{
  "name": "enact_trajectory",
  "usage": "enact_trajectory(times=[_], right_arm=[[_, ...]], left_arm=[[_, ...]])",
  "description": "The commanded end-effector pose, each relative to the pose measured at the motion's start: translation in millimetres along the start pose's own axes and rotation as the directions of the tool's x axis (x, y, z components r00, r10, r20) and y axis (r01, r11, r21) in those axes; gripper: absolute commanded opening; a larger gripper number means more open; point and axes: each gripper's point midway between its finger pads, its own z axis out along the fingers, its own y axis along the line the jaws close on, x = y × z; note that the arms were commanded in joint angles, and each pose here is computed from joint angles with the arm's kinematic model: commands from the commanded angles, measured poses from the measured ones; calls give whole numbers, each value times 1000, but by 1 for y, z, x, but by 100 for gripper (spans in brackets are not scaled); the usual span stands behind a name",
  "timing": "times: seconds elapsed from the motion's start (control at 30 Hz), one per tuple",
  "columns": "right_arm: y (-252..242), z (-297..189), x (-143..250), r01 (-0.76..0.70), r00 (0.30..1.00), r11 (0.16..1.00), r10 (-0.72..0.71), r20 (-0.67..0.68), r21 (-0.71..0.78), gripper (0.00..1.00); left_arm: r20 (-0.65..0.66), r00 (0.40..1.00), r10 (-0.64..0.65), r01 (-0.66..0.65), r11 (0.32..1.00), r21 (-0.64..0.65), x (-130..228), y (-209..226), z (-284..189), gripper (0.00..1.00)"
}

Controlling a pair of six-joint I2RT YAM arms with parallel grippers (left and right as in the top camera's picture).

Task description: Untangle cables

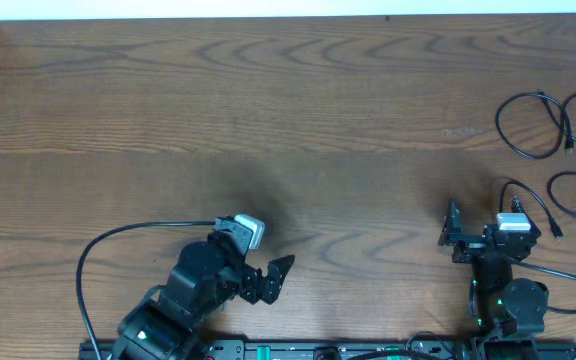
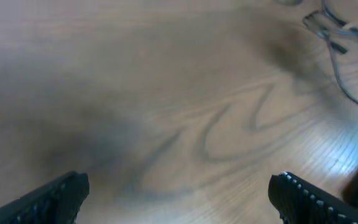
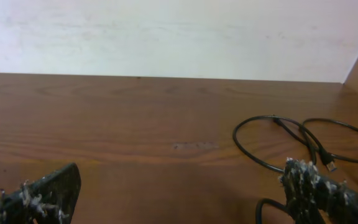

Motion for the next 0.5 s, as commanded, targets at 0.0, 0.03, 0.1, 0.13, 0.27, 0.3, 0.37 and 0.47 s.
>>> enact_trajectory(times=[0.0,0.03,0.1,0.13,0.27,0.3,0.37,0.47], right_arm=[[1,0,0,12,1000,1000,-12,3,-6,99],[1,0,0,12,1000,1000,-12,3,-6,99],[1,0,0,12,1000,1000,-12,3,-6,99],[1,0,0,12,1000,1000,-12,3,-6,99],[1,0,0,12,1000,1000,-12,3,-6,99],[1,0,0,12,1000,1000,-12,3,-6,99],[1,0,0,12,1000,1000,-12,3,-6,99],[1,0,0,12,1000,1000,-12,3,-6,99]], left_arm=[[109,975,195,-205,974,95,-6,-12,0,96],[149,963,226,-242,965,97,-10,-13,-1,96],[230,933,277,-302,950,82,-20,-13,-3,96],[275,913,301,-331,941,67,-27,-12,-5,96],[417,847,329,-352,936,-23,-52,-1,-14,96],[450,827,337,-354,934,-50,-58,3,-17,96],[514,779,358,-356,928,-107,-69,10,-25,96],[590,703,398,-362,914,-186,-82,17,-38,96]])
